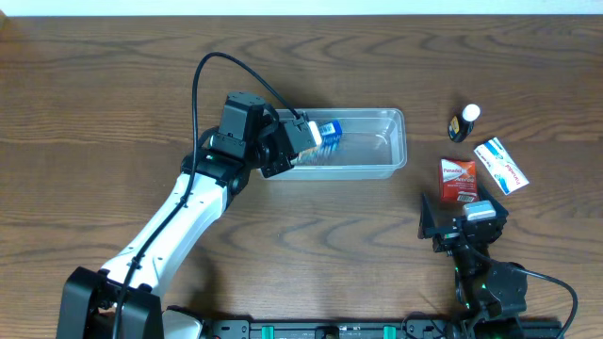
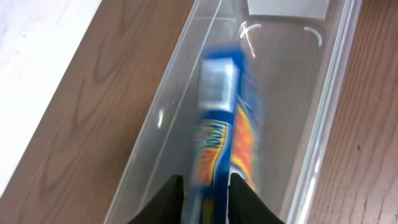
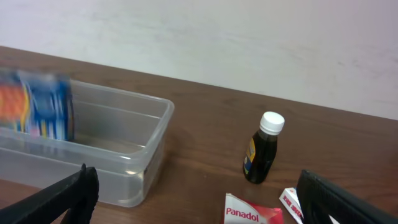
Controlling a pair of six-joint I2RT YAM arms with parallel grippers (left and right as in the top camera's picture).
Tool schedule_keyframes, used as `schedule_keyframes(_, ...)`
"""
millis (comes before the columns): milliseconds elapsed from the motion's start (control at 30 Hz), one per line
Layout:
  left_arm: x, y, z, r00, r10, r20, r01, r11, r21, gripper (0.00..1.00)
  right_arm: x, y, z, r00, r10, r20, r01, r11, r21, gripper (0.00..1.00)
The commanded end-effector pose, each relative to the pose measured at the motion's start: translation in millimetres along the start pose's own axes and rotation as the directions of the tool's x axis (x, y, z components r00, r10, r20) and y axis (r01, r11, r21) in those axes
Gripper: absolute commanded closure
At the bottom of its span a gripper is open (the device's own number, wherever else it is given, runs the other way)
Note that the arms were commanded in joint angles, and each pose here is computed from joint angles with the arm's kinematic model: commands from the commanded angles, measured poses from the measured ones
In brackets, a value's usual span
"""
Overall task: Pack container
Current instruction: 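Lower the blue box into the container and open left gripper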
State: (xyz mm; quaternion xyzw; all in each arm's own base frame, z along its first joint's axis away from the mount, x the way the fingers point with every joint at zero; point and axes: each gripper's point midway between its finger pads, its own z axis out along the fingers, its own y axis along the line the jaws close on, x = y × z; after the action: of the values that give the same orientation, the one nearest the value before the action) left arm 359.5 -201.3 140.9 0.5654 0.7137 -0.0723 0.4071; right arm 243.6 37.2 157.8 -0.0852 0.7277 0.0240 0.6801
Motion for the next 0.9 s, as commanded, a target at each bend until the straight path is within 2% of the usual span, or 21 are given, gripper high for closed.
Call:
schedule_keyframes(0, -12.3, 10.2, -4.4, 0.999, 0.033, 0.02, -0.033, 0.999, -0.023, 0.74, 1.1, -1.4, -0.1, 1.0, -0.009, 0.0, 0.009, 1.0, 0.005, 0.01)
schedule_keyframes(433, -14.6, 11.7, -6.5, 0.999, 0.037, 0.026, -0.036, 0.999, -0.031, 0.73, 1.1, -1.4, -0.1, 1.0, -0.009, 0.0, 0.009, 1.0, 0.005, 0.01)
schedule_keyframes(500, -18.1, 12.3, -11.8, 0.999, 0.028, 0.034, -0.026, 0.999, -0.038, 0.77, 1.1, -1.4, -0.1, 1.0, -0.009, 0.0, 0.009, 1.0, 0.005, 0.01)
schedule_keyframes(533, -21.2, 13.4, -16.3, 0.999, 0.009, 0.042, -0.007, 0.999, -0.046, 0.85, 1.1, -1.4, -0.1, 1.0, -0.009, 0.0, 0.009, 1.0, 0.005, 0.01)
schedule_keyframes(600, -27.9, 15.7, -25.4, 0.997, -0.053, 0.063, 0.057, 0.997, -0.06, 0.94, 1.0, -1.4, -0.1, 1.0, -0.009, 0.0, 0.009, 1.0, 0.005, 0.01)
schedule_keyframes(700, -30.5, 12.0, -36.7, 0.989, -0.132, 0.067, 0.136, 0.989, -0.053, 0.94, 1.0, -1.4, -0.1, 1.0, -0.009, 0.0, 0.009, 1.0, 0.005, 0.01)
schedule_keyframes(867, -8.4, -19.0, -35.5, 0.982, -0.183, -0.048, 0.185, 0.982, 0.047, 0.94, 1.1, -1.4, -0.1, 1.0, -0.009, 0.0, 0.009, 1.0, 0.005, 0.01)
